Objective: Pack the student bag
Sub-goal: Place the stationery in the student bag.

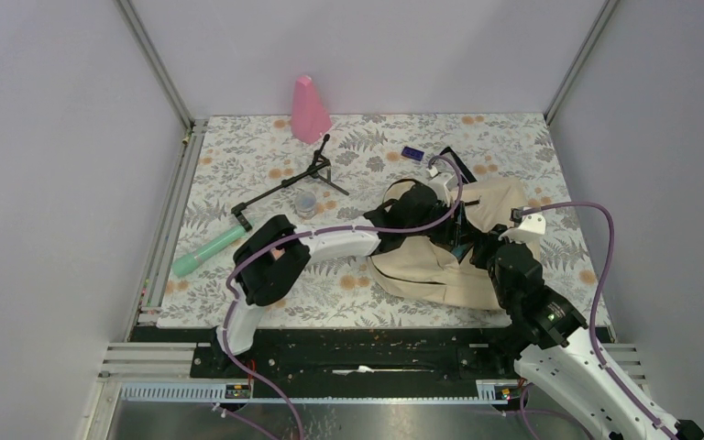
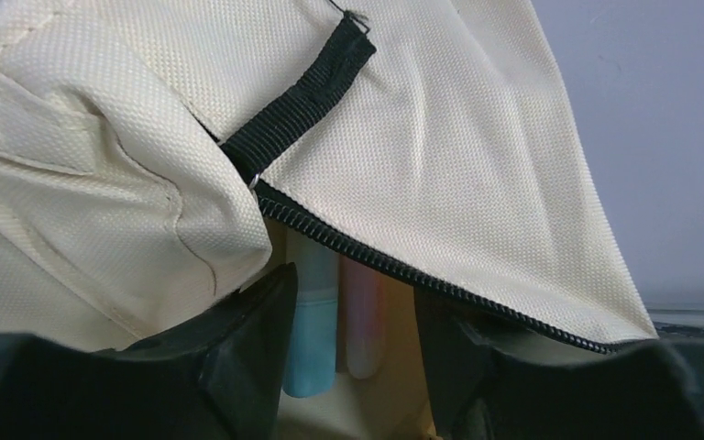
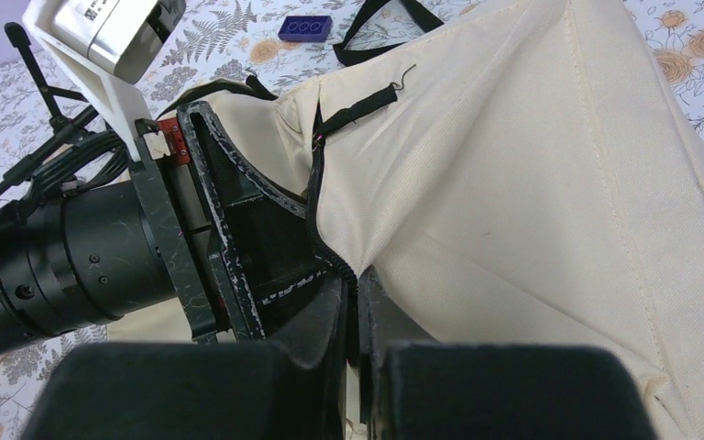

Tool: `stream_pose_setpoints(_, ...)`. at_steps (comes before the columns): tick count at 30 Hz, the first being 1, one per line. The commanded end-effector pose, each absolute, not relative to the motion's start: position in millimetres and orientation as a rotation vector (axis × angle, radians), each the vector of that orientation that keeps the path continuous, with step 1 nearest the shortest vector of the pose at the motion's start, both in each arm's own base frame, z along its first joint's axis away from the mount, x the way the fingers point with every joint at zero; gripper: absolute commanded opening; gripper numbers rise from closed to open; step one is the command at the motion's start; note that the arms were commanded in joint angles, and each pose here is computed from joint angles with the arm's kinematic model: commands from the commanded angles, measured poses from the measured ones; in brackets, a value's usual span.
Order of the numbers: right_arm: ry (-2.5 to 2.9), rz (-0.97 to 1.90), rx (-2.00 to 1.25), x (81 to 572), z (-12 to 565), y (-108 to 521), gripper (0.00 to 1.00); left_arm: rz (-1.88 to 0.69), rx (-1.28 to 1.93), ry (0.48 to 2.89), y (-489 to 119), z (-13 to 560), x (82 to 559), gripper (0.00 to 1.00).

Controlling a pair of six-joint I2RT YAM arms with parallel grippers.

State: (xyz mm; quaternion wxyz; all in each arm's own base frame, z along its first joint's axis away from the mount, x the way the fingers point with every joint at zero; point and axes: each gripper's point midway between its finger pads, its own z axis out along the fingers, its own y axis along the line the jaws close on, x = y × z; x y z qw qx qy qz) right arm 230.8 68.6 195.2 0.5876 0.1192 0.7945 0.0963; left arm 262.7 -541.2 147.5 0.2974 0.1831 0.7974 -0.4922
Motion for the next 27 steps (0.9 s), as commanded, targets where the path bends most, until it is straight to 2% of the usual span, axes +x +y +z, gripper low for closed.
stream_pose_setpoints(1,1.764,0.295,0.3,235,230,73,0.0,-1.261,0.49,2.015,-536,180,273,0.54)
stream_pose_setpoints(10,1.761,0.287,0.302,233,231,70,0.0,-1.128,0.472,1.878,-496,206,276,0.55)
stream_pose_setpoints(17,1.768,0.263,0.294,232,231,67,0.0,-0.875,0.484,1.807,-434,218,279,0.59)
stream_pose_setpoints(22,1.778,0.24,0.298,234,226,66,0.0,-0.623,0.444,1.88,-371,199,286,0.63)
stream_pose_setpoints(27,1.795,0.234,0.285,237,221,69,0.0,-0.428,0.378,2.032,-308,163,292,0.71)
